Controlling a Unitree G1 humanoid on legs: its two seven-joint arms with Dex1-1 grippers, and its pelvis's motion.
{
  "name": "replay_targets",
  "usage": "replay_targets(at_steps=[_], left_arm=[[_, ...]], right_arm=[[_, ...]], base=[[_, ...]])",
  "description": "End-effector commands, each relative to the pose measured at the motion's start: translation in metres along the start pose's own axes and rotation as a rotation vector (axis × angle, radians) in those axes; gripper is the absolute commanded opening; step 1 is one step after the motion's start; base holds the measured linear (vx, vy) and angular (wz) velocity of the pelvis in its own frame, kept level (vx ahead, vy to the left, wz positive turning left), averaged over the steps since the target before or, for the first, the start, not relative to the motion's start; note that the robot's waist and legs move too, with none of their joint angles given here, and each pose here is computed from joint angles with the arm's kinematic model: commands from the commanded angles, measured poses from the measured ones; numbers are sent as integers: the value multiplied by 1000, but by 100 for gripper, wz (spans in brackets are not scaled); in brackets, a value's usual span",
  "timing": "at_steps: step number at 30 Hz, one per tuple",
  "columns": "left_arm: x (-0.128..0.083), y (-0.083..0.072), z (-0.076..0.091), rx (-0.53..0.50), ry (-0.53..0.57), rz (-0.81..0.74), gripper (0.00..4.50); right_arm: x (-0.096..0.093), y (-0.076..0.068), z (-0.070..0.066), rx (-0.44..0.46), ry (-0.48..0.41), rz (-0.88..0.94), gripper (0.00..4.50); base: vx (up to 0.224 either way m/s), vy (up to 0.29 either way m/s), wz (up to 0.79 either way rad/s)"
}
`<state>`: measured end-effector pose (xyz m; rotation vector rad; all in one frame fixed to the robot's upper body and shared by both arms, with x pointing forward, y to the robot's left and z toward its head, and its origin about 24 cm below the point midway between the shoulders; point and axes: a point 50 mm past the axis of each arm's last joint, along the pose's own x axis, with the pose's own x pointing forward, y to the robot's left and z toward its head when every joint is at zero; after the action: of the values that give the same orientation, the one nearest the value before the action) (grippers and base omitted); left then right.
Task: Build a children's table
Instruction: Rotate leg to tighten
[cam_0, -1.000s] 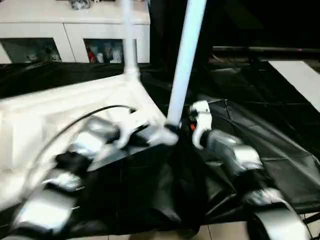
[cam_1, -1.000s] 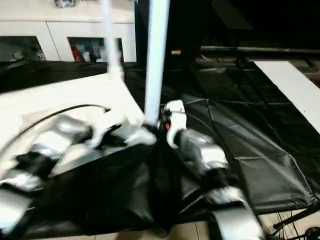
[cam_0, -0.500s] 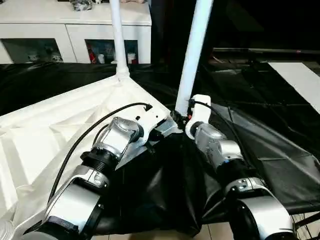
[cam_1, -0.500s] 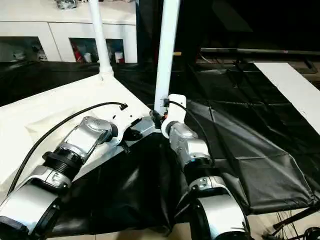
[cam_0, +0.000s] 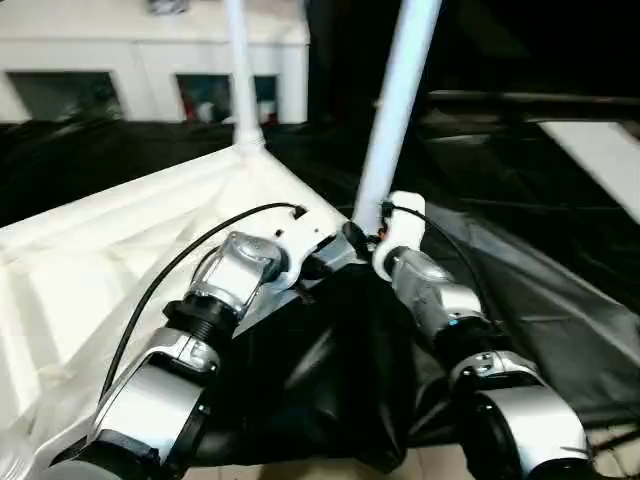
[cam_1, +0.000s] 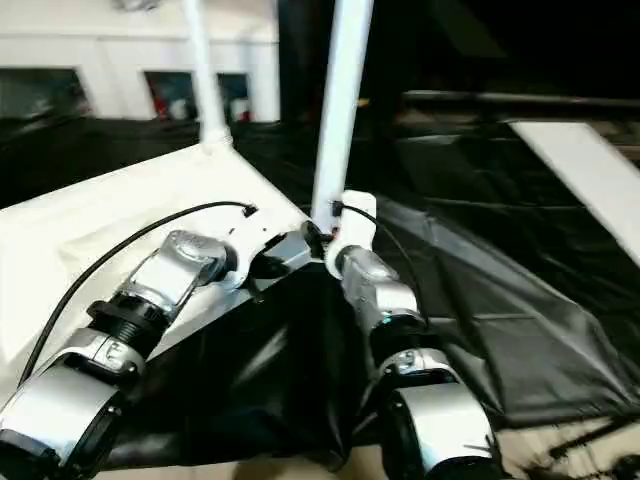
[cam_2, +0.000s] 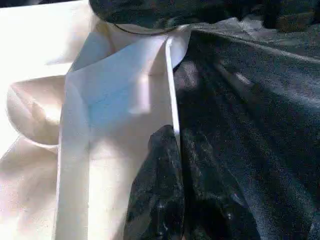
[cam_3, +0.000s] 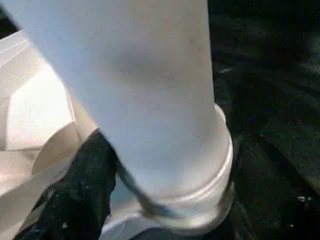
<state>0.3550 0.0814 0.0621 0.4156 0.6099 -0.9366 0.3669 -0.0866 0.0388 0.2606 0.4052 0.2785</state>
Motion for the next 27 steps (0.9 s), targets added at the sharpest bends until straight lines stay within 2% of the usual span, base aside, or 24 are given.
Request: replay_targets(at_steps=[1, 2, 3, 6, 8, 11, 12, 13, 15, 19, 21, 24, 27], left_arm=[[10, -14, -8, -4, 33, -88, 0], [10, -12, -8, -3, 31, -84, 0], [9, -11, -8, -2, 30, -82, 0], [8, -9, -8, 2, 27, -77, 0], [6, -8, -7, 28, 13, -87, 0], [4, -9, -7, 61, -5, -121, 0], [-1, -9, -8, 120, -36, -176, 0], [-1, -9, -8, 123, -38, -179, 0], [-12, -10, -13, 191, -72, -267, 0], [-20, -12, -17, 239, -108, -336, 0], [-28, -14, -20, 270, -150, -399, 0], [-31, -13, -20, 270, -181, -413, 0], [-36, -12, -21, 251, -216, -422, 0]], right_arm=[[-6, -9, -46, 40, 189, -33, 377], [-5, -11, -41, 3, 167, -12, 392], [-5, -11, -38, -8, 153, 9, 392], [-6, -12, -31, -29, 124, 49, 429], [-9, -15, -20, -97, 77, 136, 437], [-15, -20, -13, -168, 53, 189, 445], [-25, -29, -6, -244, 32, 255, 445], [-26, -30, -5, -249, 31, 260, 445], [-47, -43, 3, -357, 20, 380, 445], [-63, -51, 5, -438, 37, 480, 445], [-78, -54, 3, -479, 58, 614, 445], [-83, -53, 3, -492, 58, 662, 445], [-91, -49, 4, -543, 52, 723, 445]], base=[[0, 0, 0], [0, 0, 0], [0, 0, 0], [0, 0, 0], [0, 0, 0], [0, 0, 0], [0, 0, 0], [0, 0, 0], [0, 0, 0], [0, 0, 0], [0, 0, 0], [0, 0, 0], [0, 0, 0]])
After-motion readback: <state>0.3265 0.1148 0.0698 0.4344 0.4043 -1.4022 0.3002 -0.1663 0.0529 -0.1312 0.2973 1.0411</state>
